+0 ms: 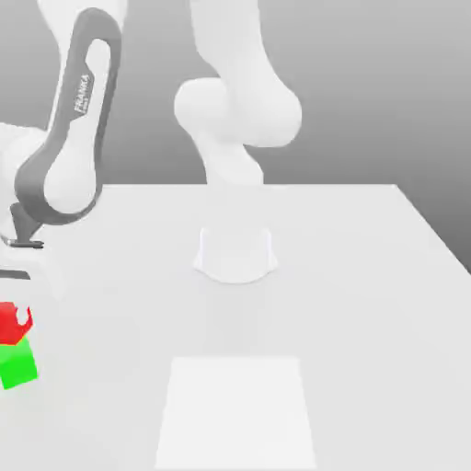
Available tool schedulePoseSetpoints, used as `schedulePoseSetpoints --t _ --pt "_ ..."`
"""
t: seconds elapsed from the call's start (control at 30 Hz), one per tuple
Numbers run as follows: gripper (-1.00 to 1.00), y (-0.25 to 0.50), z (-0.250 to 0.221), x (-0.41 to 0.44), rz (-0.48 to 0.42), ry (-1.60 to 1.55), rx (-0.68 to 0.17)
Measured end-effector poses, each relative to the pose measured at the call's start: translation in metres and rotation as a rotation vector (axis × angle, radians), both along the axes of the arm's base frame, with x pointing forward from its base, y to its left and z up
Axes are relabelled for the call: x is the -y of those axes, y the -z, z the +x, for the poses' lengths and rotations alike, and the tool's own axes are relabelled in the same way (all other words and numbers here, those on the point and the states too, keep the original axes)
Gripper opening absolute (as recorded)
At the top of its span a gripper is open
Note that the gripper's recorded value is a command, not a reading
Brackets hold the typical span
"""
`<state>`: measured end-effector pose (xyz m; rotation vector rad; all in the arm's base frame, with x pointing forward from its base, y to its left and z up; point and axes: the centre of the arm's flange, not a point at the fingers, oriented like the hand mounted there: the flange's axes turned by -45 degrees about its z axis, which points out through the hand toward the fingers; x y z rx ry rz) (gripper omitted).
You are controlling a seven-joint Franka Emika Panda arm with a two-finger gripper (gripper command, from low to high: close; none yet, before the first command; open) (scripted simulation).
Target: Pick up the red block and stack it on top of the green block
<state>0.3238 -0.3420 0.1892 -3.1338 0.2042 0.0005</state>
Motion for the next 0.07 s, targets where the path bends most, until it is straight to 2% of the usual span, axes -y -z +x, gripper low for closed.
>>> schedulePoseSetpoints --t 0.07 --pt "1.0 0.0 0.0 0.0 0.0 0.0 0.0"
